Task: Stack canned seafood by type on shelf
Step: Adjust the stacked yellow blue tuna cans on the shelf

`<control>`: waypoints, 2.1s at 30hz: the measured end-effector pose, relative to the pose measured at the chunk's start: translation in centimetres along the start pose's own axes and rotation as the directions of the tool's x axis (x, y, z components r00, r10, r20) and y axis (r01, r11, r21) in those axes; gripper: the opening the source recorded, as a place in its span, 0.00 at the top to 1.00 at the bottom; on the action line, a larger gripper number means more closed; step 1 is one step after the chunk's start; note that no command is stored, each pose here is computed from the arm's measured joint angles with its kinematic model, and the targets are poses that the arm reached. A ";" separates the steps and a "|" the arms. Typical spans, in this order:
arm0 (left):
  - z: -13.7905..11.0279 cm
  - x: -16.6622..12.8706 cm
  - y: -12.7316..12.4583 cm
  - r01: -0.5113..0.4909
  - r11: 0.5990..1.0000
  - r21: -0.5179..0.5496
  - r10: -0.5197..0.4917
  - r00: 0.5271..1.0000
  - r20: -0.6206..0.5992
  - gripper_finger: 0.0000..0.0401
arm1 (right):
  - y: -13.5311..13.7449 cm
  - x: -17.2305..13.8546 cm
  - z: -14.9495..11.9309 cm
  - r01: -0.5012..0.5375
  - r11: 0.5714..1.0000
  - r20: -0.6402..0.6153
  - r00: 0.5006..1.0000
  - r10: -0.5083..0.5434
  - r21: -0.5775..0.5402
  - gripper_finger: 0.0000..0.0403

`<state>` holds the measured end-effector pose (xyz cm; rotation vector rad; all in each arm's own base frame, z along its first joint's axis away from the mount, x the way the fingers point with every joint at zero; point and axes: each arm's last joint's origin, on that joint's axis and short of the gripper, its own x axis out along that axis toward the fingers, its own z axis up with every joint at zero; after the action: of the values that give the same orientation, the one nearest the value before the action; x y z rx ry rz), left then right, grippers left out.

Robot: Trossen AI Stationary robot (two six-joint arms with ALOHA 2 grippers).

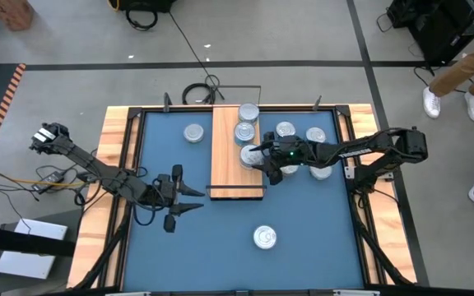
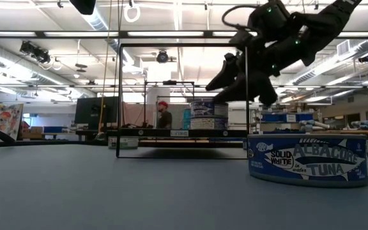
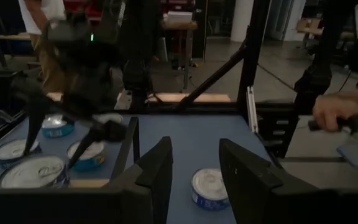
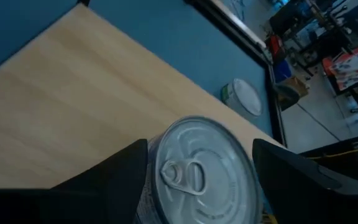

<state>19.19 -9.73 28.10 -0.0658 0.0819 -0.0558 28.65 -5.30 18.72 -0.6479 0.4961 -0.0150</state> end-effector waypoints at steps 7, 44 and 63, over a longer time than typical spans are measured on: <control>-0.7 1.0 2.1 -0.129 0.991 0.046 0.132 0.989 -0.062 0.78 | -1.1 -2.5 1.3 0.049 0.997 0.021 0.999 -0.050 0.052 0.31; -7.4 3.1 27.0 -0.076 0.997 -0.030 0.069 0.978 -0.197 1.00 | -4.8 -4.0 -3.0 0.220 0.820 -0.197 0.971 -0.134 0.528 0.99; -10.2 5.4 29.1 -0.035 0.996 -0.080 0.010 0.956 -0.294 1.00 | -3.8 0.7 -6.1 0.262 0.756 -0.255 0.958 -0.129 0.600 0.99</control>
<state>25.27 18.31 15.58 -0.1415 0.3829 -0.0387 27.08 -11.98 16.42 -0.0254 0.5732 -0.4390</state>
